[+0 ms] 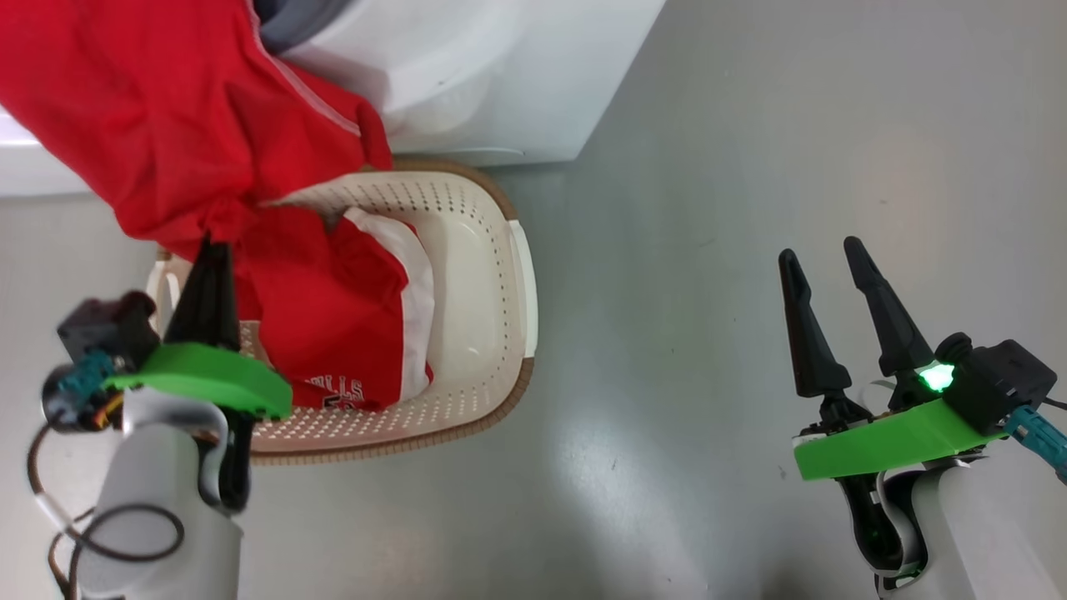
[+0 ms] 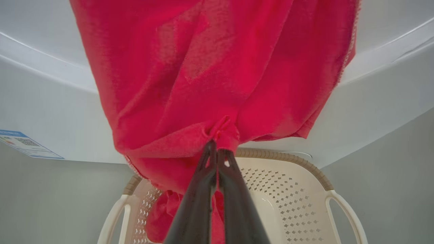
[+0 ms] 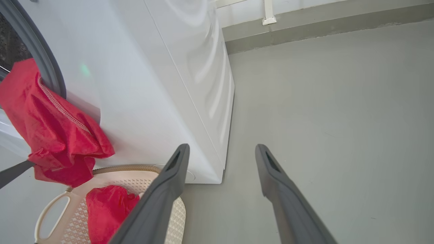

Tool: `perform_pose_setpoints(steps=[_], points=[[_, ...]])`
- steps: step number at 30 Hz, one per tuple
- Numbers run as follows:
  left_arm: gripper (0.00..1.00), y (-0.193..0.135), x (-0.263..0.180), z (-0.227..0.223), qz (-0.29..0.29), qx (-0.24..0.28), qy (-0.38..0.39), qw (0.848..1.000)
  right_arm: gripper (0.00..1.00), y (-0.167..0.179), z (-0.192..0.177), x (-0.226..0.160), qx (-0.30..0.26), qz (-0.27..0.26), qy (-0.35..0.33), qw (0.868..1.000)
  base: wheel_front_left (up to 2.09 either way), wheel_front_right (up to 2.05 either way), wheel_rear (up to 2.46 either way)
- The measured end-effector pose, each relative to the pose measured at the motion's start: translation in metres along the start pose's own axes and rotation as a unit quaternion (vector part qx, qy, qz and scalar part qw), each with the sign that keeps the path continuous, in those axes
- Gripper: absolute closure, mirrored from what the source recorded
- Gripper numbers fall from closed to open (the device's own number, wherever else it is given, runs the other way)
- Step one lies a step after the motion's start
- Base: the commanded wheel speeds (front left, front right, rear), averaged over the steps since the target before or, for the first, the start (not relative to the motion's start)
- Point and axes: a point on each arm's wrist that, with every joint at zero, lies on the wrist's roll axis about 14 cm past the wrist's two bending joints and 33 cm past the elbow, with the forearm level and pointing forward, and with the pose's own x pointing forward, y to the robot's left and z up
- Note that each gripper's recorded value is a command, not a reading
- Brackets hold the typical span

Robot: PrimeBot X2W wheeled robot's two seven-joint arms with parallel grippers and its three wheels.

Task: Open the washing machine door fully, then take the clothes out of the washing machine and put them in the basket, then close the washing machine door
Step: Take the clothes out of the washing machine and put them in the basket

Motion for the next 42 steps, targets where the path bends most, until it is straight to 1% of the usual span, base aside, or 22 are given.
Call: perform_pose_setpoints(steps=[2,3,4,6,9,10,11,12,14,25,31,42], points=[[0.95,0.001,0.006,-0.005,0.003,-0.003,0.008,1.0,0.0,-0.003,-0.004,0.001,0.0,-0.004,0.004,1.0,0.0,0.0,0.0],[0.9,0.003,0.009,-0.007,0.006,-0.004,0.012,1.0,0.0,-0.004,-0.005,0.001,-0.001,-0.005,0.006,1.0,0.0,0.0,0.0],[0.82,0.004,0.011,-0.009,0.008,-0.005,0.015,1.0,0.0,-0.005,-0.006,0.002,-0.001,-0.006,0.007,1.0,0.0,0.0,0.0],[0.77,0.005,0.014,-0.012,0.011,-0.007,0.019,1.0,0.0,-0.005,-0.005,0.005,-0.001,-0.005,0.005,1.0,0.0,0.0,0.0],[0.58,0.006,0.017,-0.012,0.012,-0.008,0.02,1.0,0.0,-0.006,-0.005,0.006,-0.002,-0.006,0.004,1.0,0.0,0.0,0.0],[0.51,0.006,0.018,-0.01,0.012,-0.008,0.018,1.0,0.0,-0.006,-0.005,0.006,-0.001,-0.005,0.004,1.0,0.0,0.0,0.0],[0.29,0.006,0.018,-0.009,0.012,-0.008,0.017,1.0,0.0,-0.005,-0.005,0.007,-0.001,-0.004,0.003,1.0,0.0,0.0,0.0],[0.15,0.006,0.017,-0.009,0.012,-0.008,0.016,1.0,0.0,-0.005,-0.005,0.007,-0.001,-0.004,0.003,1.0,0.0,0.0,0.0],[0.0,0.007,0.017,-0.006,0.013,-0.007,0.013,1.0,0.0,-0.003,-0.004,0.007,-0.001,-0.002,0.002,1.0,0.0,0.0,0.0],[0.0,0.001,0.008,0.035,-0.002,0.006,-0.045,0.999,0.0,0.008,0.001,0.011,0.002,0.012,-0.005,1.0,0.0,0.0,0.0],[0.0,0.003,-0.012,0.052,-0.001,0.013,-0.074,0.997,0.0,0.015,0.007,0.01,0.002,0.022,-0.012,1.0,0.0,0.0,0.0],[0.0,0.024,-0.059,0.077,0.027,0.019,-0.124,0.992,0.0,0.023,0.015,0.002,0.0,0.03,-0.018,0.999,0.0,0.0,0.0]])
